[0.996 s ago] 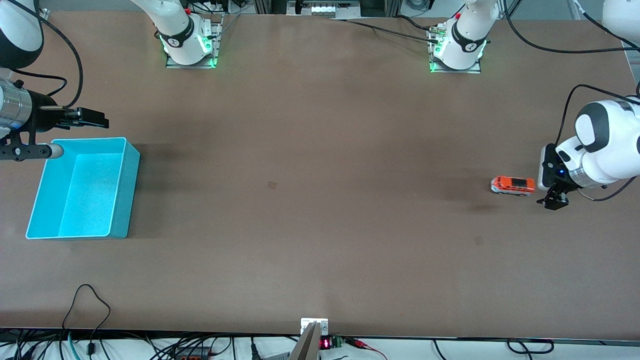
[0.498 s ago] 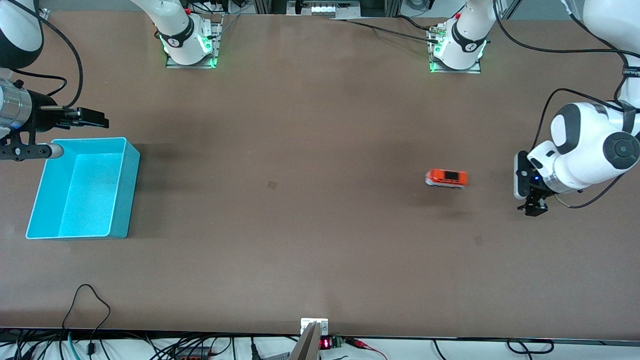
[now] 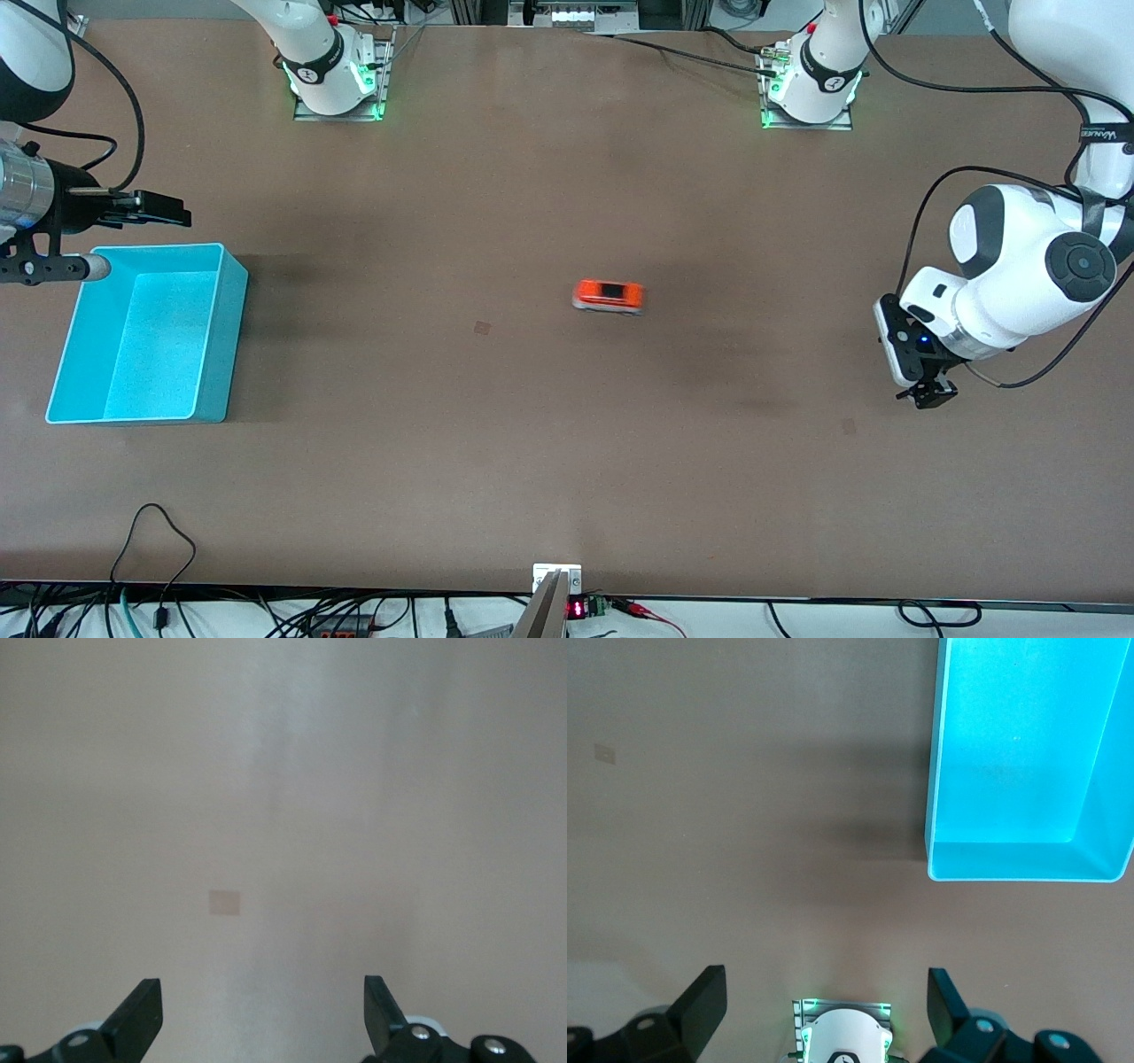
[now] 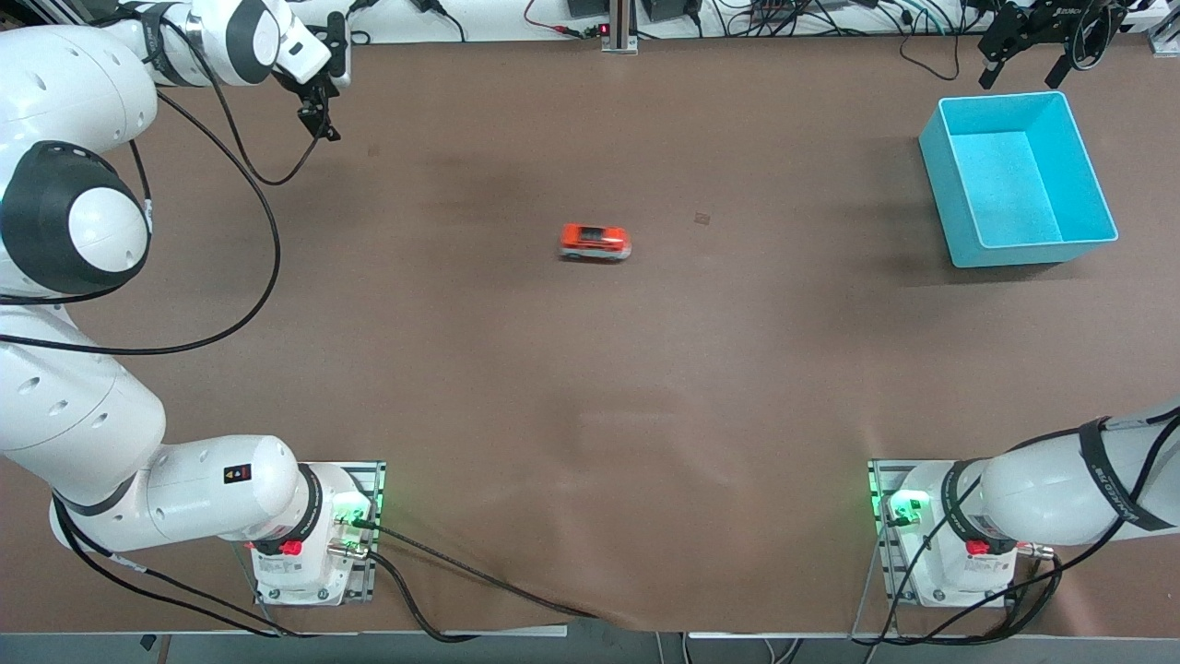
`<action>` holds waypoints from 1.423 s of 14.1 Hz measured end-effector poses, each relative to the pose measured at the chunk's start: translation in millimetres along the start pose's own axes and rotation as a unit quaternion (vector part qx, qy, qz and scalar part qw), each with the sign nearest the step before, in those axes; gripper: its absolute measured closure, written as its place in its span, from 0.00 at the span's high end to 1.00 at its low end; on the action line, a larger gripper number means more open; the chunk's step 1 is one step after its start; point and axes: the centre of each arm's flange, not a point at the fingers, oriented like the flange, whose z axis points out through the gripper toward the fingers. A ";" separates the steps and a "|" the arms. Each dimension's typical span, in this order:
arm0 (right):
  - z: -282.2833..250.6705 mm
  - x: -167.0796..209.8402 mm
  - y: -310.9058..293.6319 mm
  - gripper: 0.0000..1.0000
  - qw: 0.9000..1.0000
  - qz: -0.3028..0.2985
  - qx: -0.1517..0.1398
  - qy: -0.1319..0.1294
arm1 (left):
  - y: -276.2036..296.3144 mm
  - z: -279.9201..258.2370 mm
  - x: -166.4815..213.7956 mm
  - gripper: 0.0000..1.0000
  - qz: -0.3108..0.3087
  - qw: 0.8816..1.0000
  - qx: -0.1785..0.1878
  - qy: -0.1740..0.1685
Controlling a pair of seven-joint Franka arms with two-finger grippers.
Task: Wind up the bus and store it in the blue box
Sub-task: 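Raise the left gripper away while the bus rolls toward the box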
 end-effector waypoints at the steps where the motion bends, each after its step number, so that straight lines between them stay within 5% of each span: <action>1: 0.0 0.0 0.3 1.00 1.000 0.000 0.000 0.000 | -2.7 0.5 5.0 1.00 -0.018 1.000 0.001 0.003; 15: 0.6 -0.3 0.3 1.00 1.000 0.000 0.000 -0.002 | -31.6 -46.8 4.2 1.00 -0.254 0.966 0.045 0.018; 18: 0.7 -0.3 -0.2 1.00 1.000 0.000 0.000 -0.003 | -35.1 -74.1 -9.3 1.00 -0.348 0.937 0.026 0.004; 20: 1.6 -0.7 -1.0 1.00 1.000 -0.004 0.000 -0.006 | -36.8 -104.0 -16.0 1.00 -0.425 0.905 0.020 -0.004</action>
